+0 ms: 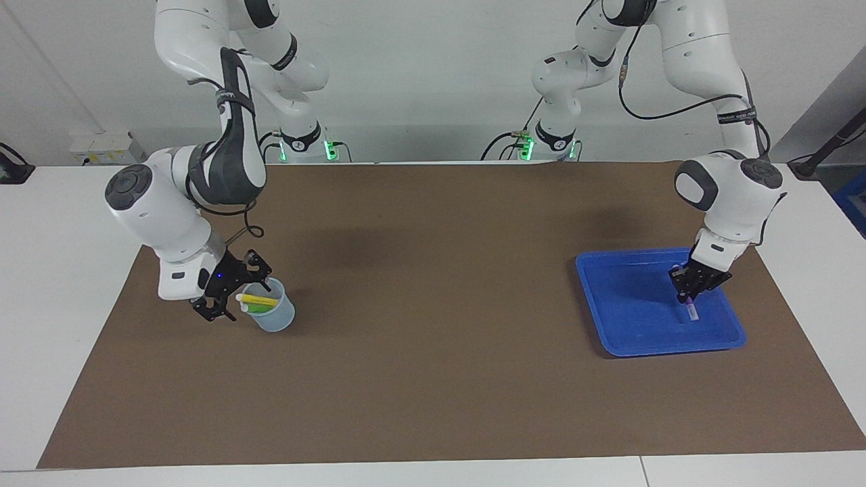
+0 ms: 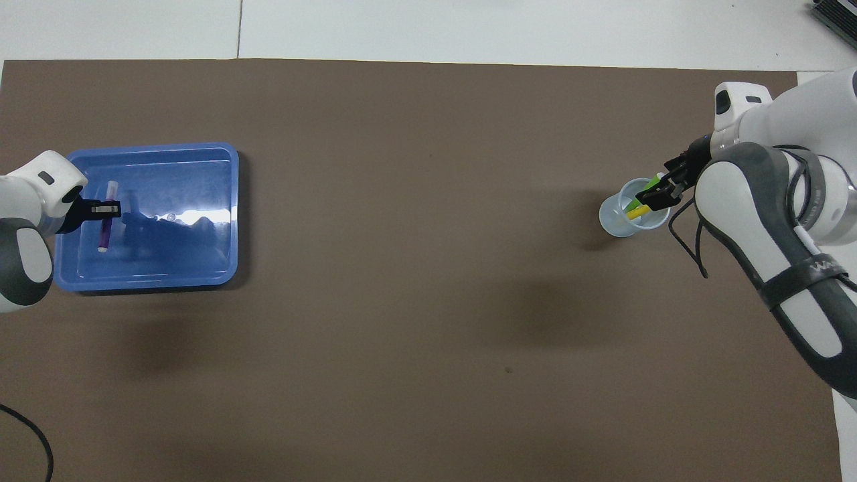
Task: Right arm passes pens to left for tray arrangement
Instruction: 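Lower the purple pen into the blue tray with the left gripper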
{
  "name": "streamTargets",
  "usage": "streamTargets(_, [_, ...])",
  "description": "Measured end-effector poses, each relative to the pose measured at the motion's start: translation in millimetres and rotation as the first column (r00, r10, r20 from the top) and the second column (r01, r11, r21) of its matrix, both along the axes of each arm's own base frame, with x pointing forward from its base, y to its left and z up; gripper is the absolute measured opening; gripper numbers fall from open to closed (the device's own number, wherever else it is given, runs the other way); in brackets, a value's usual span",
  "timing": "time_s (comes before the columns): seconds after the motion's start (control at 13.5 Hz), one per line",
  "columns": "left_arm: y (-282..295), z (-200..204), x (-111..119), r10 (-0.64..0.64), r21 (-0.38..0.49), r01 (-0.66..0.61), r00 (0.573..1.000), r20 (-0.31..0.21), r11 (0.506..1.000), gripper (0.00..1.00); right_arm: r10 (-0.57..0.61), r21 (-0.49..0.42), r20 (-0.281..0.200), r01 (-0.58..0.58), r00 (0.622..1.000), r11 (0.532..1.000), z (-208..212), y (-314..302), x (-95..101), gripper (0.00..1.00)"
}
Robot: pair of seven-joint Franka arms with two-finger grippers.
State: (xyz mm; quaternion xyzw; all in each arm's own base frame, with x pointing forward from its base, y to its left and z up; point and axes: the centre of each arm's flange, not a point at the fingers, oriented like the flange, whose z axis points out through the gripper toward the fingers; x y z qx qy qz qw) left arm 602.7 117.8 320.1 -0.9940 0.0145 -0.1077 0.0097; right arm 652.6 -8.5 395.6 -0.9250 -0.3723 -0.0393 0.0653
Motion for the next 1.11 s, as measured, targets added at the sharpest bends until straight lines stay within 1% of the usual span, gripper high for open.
streamTargets(0.22, [2.4, -2.3, 0.4, -0.002, 0.002, 0.002, 1.0, 0.006, 1.0, 0.18, 0.001, 0.0, -0.008, -0.001, 1.0, 1.0, -4.0, 0.4, -1.8, 0.68])
streamTargets(0.3, [2.5, -3.0, 0.7, -0.002, 0.003, 0.002, 1.0, 0.008, 1.0, 0.18, 0.001, 0.0, -0.01, -0.001, 1.0, 1.0, -4.6, 0.5, -2.1, 0.68])
streamTargets(0.37, [3.1, -4.9, 1.5, -0.001, 0.004, 0.001, 1.0, 0.014, 1.0, 0.18, 0.001, 0.0, -0.011, -0.001, 1.0, 1.0, -5.4, 0.5, -2.4, 0.63])
streamTargets(0.44, [5.2, -7.7, 2.2, 0.002, 0.005, -0.002, 1.0, 0.022, 1.0, 0.18, 0.001, 0.0, -0.013, -0.001, 1.0, 1.0, -6.1, 0.6, -2.8, 0.63])
streamTargets(0.52, [8.1, -11.4, 2.2, 0.005, 0.006, -0.005, 1.0, 0.024, 1.0, 0.18, 0.001, 0.0, -0.014, -0.001, 1.0, 1.0, -6.7, 0.6, -3.0, 0.56])
streamTargets(0.59, [10.5, -15.5, 1.8, 0.007, 0.005, -0.007, 1.0, 0.02, 1.0, 0.18, 0.001, 0.0, -0.015, -0.001, 1.0, 1.0, -7.3, 0.6, -3.3, 0.56])
streamTargets(0.67, [11.7, -18.3, 1.6, 0.008, 0.004, -0.008, 1.0, 0.018, 1.0, 0.18, 0.001, 0.0, -0.016, -0.001, 1.0, 1.0, -7.6, 0.6, -3.4, 0.49])
streamTargets(0.82, [12.1, -20.8, 1.7, 0.008, 0.004, -0.008, 1.0, 0.017, 1.0, 0.18, 0.001, 0.0, -0.017, -0.001, 1.0, 1.0, -8.0, 0.6, -3.7, 0.45])
streamTargets(1.11, [18.2, -21.7, 1.3, -0.017, 0.014, 0.017, 1.0, 0.024, 1.0, 0.18, -0.009, 0.0, -0.018, 0.009, 1.0, 1.0, -7.7, 0.7, -3.8, 0.45])
